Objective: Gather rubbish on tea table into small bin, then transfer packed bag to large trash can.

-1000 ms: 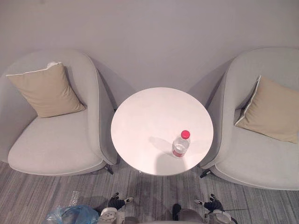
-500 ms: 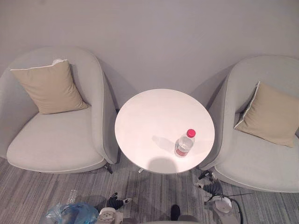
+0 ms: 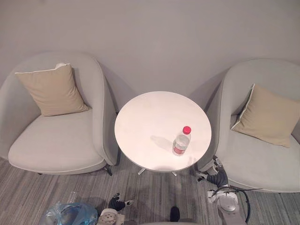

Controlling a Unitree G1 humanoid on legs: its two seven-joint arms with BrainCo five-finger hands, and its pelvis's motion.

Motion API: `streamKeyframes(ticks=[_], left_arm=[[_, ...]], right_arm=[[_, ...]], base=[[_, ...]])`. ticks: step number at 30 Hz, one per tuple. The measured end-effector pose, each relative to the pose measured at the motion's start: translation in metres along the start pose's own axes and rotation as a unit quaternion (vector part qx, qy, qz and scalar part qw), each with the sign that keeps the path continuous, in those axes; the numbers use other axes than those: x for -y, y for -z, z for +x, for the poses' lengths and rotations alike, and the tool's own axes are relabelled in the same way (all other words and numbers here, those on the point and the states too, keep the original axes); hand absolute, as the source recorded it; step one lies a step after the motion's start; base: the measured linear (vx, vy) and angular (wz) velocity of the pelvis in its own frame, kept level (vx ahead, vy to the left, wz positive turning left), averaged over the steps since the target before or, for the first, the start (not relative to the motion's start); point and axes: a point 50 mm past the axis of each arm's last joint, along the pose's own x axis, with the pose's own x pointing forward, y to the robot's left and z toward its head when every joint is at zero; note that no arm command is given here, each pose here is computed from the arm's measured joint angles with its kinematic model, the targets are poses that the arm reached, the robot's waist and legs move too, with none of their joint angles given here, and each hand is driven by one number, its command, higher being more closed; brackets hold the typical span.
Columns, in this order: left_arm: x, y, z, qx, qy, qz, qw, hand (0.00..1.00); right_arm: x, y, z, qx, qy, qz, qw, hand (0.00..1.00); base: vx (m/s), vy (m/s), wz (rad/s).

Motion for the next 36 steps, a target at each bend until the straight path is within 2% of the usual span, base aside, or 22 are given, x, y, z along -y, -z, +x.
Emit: streamKeyframes(ticks=[9,19,20,28,36], left_arm=[[0.0,0.0,0.0,0.001,0.004,0.005,1.0,0.0],[0.0,-0.006,0.001,0.014,0.002,-0.001,1.0,0.0],[0.0,-0.007,0.001,0.015,0.002,-0.004,1.0,0.0],[-0.001,-0.022,0.002,0.041,-0.005,-0.023,0.999,0.0],[0.0,-0.025,0.002,0.046,-0.005,-0.019,0.999,0.0]], right_arm=[[-0.002,-0.03,0.023,0.062,-0.02,-0.024,0.998,0.0],[-0.005,-0.046,0.05,0.066,-0.015,0.005,0.998,0.0],[-0.005,-0.05,0.054,0.071,-0.013,0.009,0.997,1.0],[-0.001,-0.078,0.079,0.088,0.01,0.046,0.995,1.0],[-0.001,-0.074,0.078,0.076,0.008,0.052,0.996,1.0]], base=[[0.01,0.01,0.11],[0.0,0.006,0.16],[-0.01,0.004,0.15],[-0.01,-0.002,0.15],[-0.01,0.003,0.04]])
